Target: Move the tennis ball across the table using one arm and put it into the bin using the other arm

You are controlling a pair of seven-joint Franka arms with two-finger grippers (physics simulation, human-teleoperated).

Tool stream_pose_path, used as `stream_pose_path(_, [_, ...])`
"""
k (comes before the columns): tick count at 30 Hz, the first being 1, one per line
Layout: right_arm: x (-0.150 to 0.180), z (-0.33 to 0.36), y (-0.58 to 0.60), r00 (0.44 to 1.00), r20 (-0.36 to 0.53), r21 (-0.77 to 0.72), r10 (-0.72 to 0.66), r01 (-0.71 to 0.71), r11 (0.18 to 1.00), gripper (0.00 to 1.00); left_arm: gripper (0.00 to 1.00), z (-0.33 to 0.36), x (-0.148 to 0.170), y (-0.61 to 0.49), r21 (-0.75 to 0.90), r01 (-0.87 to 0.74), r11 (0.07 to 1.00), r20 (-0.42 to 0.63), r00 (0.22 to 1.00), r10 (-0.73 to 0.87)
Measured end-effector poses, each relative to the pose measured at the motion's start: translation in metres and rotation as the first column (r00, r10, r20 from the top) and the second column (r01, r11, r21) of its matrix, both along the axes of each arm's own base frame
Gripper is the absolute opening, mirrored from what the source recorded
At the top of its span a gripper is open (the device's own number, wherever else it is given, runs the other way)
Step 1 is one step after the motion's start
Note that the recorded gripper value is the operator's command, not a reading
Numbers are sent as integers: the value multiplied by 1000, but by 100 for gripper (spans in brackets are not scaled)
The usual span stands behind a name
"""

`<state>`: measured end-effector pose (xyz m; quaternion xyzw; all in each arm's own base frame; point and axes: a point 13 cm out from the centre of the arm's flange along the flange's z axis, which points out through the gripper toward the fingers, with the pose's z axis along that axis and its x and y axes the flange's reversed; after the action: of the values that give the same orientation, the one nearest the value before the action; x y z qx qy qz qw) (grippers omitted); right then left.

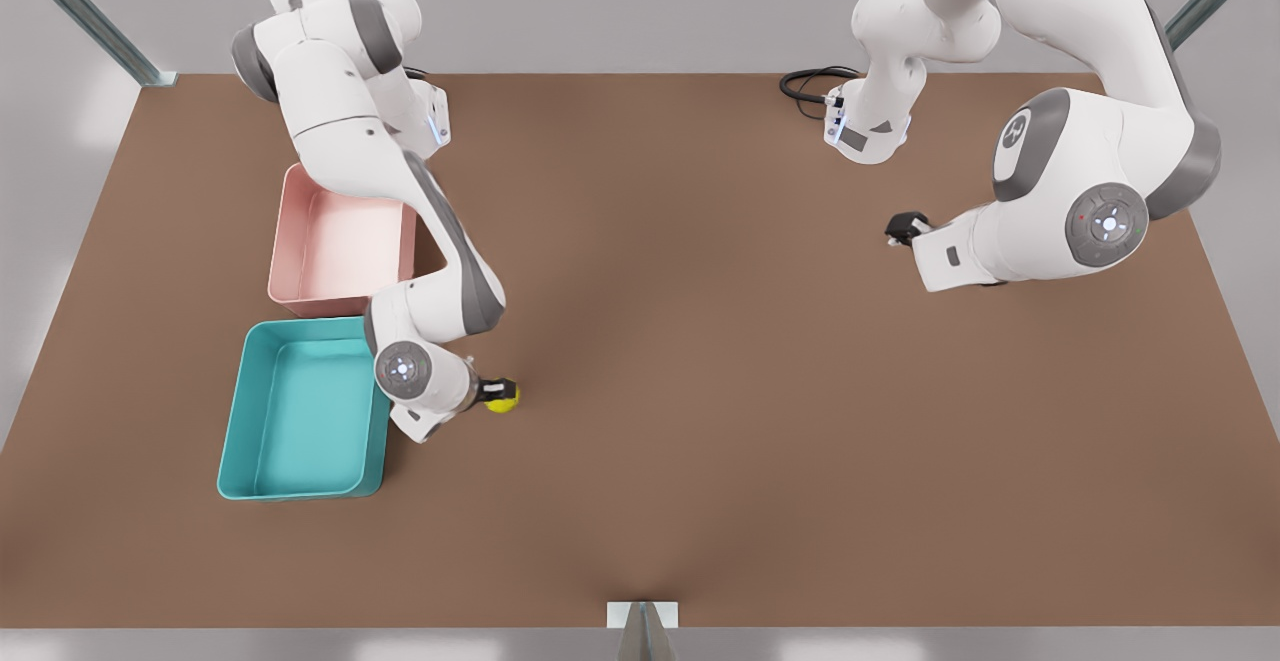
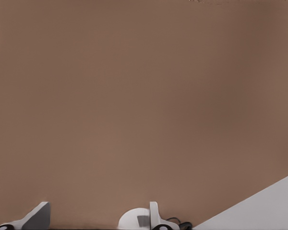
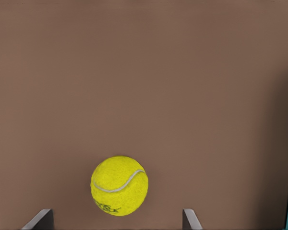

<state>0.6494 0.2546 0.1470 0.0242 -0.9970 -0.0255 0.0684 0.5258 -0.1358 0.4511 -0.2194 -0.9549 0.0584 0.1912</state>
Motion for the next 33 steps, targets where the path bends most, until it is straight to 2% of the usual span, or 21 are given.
stream_pose_path(2, [8,-7,3,999,15,10,-40,40,999,100,100,0,-1,0,25,-57,998,-5,998,57])
stream_pose_path(14, [-41,-68,-24,982,-51,-49,-181,179,983,100,100,-1,-3,2,128,-288,949,-5,957,291])
stream_pose_path(22, [-36,-81,-15,973,-12,-31,-230,229,973,100,100,-1,-3,3,163,-371,914,1,927,376])
stream_pose_path(32, [-42,-111,-4,966,-15,-35,-258,257,966,100,100,0,-5,2,191,-427,884,5,901,434])
stream_pose_path(33, [-42,-112,-4,965,-15,-35,-261,260,965,85,100,0,-5,2,193,-431,881,6,899,439])
